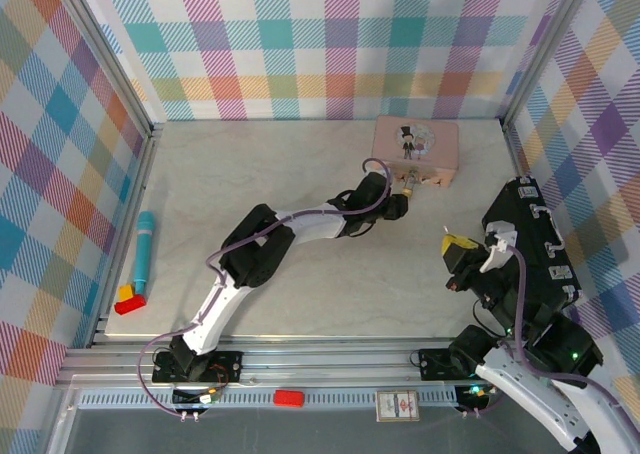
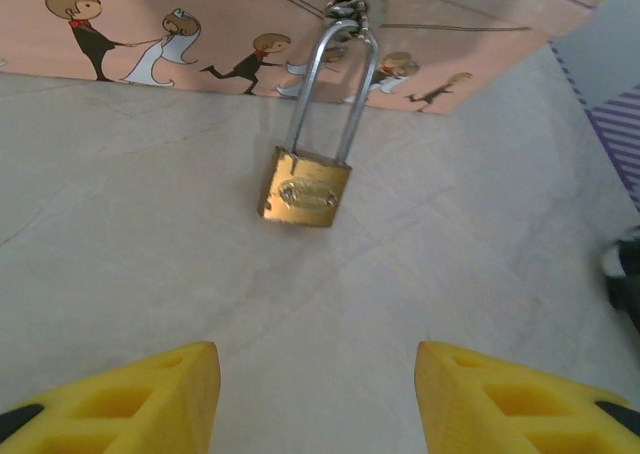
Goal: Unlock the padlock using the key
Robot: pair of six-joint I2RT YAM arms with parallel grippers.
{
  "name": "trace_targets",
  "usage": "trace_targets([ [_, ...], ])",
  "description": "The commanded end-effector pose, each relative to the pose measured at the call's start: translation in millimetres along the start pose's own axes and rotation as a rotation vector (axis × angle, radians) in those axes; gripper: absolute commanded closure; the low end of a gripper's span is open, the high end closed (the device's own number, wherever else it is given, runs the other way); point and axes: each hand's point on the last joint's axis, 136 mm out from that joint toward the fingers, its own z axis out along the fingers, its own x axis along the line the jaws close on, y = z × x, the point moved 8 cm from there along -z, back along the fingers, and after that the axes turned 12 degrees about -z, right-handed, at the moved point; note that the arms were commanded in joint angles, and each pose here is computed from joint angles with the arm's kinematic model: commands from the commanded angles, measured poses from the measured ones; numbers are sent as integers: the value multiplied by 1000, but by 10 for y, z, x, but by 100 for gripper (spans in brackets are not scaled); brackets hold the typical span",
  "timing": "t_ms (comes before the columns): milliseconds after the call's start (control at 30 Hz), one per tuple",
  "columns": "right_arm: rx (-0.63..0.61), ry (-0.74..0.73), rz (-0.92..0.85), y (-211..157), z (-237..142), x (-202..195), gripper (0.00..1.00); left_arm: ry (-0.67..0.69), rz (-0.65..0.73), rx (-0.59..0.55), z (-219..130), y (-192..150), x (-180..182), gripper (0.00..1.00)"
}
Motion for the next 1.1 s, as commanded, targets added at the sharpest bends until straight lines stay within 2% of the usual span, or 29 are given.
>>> trace_targets([
  [0, 4, 28, 22, -29, -15, 16, 100, 3, -14, -60, 149, 75, -91, 46],
  [267, -3, 39, 34, -57, -78, 1, 100, 84, -8, -71, 544, 113, -47, 46],
  [567, 3, 45, 38, -89, -48, 10, 100, 155, -23, -78, 710, 80, 77, 46],
  [700, 10, 49, 37, -76, -6, 30, 100, 164, -26, -43, 780, 71, 88, 55],
  [967, 24, 66, 35, -54, 54, 71, 100, 149, -40, -24, 800, 47, 104, 65],
  [1067, 28, 71, 41, -56, 63, 78, 100, 129, -56, -36, 759, 73, 96, 76],
])
